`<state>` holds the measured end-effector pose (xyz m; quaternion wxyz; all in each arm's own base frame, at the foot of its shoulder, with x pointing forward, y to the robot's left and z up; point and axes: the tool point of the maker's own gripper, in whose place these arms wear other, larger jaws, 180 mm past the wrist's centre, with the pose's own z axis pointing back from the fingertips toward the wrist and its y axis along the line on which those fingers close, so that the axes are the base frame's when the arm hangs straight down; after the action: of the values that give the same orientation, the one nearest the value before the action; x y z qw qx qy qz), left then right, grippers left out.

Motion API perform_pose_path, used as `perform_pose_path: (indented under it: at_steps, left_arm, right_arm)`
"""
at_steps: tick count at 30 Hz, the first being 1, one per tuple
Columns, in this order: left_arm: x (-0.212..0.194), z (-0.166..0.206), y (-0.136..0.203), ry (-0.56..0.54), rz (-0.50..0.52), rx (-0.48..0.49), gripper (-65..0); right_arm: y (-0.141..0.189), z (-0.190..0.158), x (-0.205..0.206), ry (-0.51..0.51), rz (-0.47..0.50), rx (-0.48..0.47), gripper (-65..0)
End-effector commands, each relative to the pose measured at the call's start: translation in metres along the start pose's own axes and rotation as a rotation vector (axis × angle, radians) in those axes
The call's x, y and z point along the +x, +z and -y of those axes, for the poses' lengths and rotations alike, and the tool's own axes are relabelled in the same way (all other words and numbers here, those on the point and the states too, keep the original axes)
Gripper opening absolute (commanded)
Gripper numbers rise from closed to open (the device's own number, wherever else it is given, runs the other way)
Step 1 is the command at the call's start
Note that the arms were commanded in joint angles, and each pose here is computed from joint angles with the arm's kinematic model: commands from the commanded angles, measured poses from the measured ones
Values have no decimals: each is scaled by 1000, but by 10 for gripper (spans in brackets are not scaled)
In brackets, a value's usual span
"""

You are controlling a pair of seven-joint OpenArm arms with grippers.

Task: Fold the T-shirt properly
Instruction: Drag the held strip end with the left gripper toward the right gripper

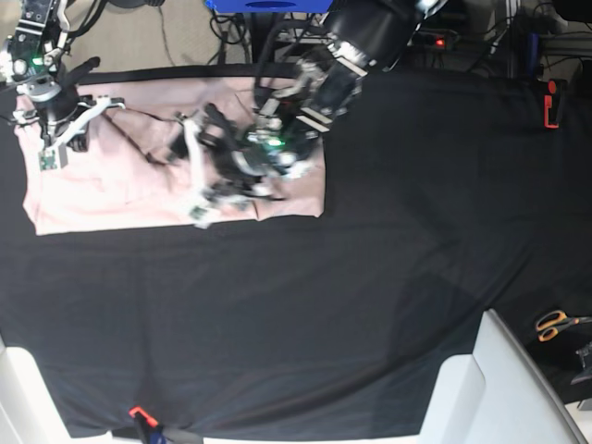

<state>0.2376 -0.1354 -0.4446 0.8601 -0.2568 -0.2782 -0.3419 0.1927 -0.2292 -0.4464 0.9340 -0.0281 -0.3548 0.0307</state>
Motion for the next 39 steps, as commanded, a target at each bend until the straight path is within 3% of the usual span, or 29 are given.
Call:
perform_pose_path:
  at_steps: [1, 5, 10, 16, 21, 24, 26, 28, 39]
  left_arm:
    - [15, 13, -4, -28, 27, -32, -176]
    - [24, 33, -18, -34, 20, -126, -176]
    - [66, 29, -17, 93, 126, -213, -176]
    - [97, 22, -11, 28, 163, -209, -178]
    - [71, 12, -6, 35, 79, -164, -183]
    - [49, -20, 6, 100, 64, -4, -290]
    - [36, -33, 15, 139, 65, 75, -441]
    - [22, -43, 22, 161, 54, 124, -650]
    - [1, -44, 18, 209, 13, 153, -650]
  right_arm:
    - [3, 5, 12, 12, 43, -9, -648]
    - [3, 5, 12, 12, 43, -9, -648]
    - [2, 4, 13, 12, 45, -8, -648]
    - [2, 4, 13, 12, 43, -8, -648]
    - [2, 4, 13, 12, 43, -8, -648]
    - [2, 5, 13, 12, 43, -9, -648]
    - [3, 5, 13, 14, 42, -10, -648]
    - [2, 5, 13, 15, 44, -9, -648]
    - [1, 5, 13, 12, 43, -10, -648]
